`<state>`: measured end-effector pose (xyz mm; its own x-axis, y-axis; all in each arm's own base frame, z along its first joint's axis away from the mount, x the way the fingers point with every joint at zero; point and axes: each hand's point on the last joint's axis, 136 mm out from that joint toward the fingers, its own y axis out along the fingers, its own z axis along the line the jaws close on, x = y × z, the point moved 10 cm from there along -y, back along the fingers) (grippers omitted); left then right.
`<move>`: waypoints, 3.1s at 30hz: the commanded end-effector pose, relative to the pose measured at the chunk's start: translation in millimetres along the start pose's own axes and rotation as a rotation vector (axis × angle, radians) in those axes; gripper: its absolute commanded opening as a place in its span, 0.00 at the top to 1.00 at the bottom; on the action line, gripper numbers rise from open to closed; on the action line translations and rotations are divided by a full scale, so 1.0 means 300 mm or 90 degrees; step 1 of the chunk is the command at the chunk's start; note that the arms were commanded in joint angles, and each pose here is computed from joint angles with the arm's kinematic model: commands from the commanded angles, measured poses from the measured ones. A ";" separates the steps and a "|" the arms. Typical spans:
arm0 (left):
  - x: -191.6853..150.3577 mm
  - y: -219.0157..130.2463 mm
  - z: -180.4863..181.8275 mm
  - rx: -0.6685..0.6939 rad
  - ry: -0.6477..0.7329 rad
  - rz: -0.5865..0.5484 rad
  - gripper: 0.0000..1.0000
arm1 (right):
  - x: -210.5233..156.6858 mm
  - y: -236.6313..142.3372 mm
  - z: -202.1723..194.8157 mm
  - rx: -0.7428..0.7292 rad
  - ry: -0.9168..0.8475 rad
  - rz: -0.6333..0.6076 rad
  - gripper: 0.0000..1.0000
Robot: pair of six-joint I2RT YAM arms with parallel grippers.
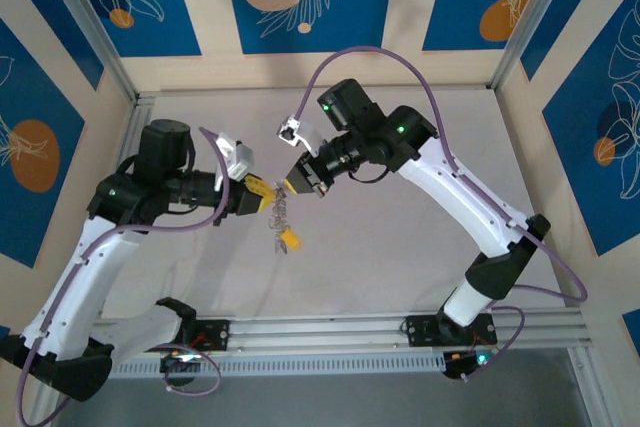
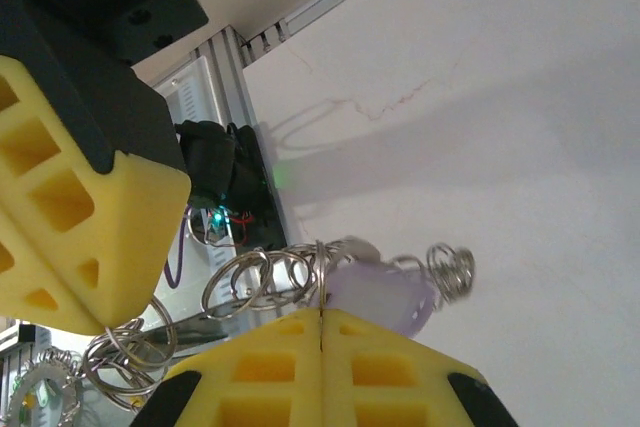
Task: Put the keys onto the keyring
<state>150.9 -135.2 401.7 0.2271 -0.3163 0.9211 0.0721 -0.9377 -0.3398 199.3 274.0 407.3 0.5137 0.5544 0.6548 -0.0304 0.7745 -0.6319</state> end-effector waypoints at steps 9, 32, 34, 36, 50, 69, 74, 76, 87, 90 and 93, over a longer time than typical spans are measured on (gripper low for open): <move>-0.006 -0.017 -0.017 0.051 0.020 0.006 1.00 | -0.037 -0.037 0.017 -0.025 0.016 -0.020 1.00; -0.002 -0.007 -0.020 0.009 0.033 -0.024 1.00 | -0.099 -0.068 0.060 0.116 -0.009 -0.174 1.00; -0.003 -0.005 -0.017 0.012 0.035 -0.023 1.00 | -0.098 -0.063 0.058 0.121 -0.008 -0.180 1.00; -0.004 -0.004 -0.013 0.013 0.034 -0.022 1.00 | -0.099 -0.061 0.054 0.121 -0.006 -0.182 1.00; -0.103 -0.016 0.071 0.185 -0.065 0.024 1.00 | -0.364 0.110 -0.243 0.036 0.275 -0.123 1.00; -0.121 -0.028 0.107 0.207 -0.072 -0.008 1.00 | -0.763 0.451 -0.497 0.007 0.584 0.070 1.00; -0.126 -0.025 0.120 0.207 -0.076 -0.018 1.00 | -0.792 0.469 -0.510 -0.006 0.619 0.099 1.00; -0.130 -0.025 0.124 0.206 -0.079 -0.022 1.00 | -0.788 0.461 -0.502 -0.016 0.614 0.101 0.89; -0.155 -0.011 0.159 0.195 -0.098 -0.034 1.00 | -0.681 0.386 -0.487 -0.111 0.512 0.179 0.51; -0.157 -0.015 0.155 0.197 -0.098 -0.035 1.00 | -0.645 0.397 -0.485 -0.116 0.489 0.208 0.50; -0.158 -0.020 0.151 0.203 -0.095 -0.035 1.00 | -0.621 0.414 -0.482 -0.140 0.469 0.278 0.50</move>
<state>185.1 -109.9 343.0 0.4002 -0.2484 0.8821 0.3737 -0.8347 -0.4046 233.3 224.4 154.6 0.9507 0.3026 0.0672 -0.1194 0.5574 -0.8216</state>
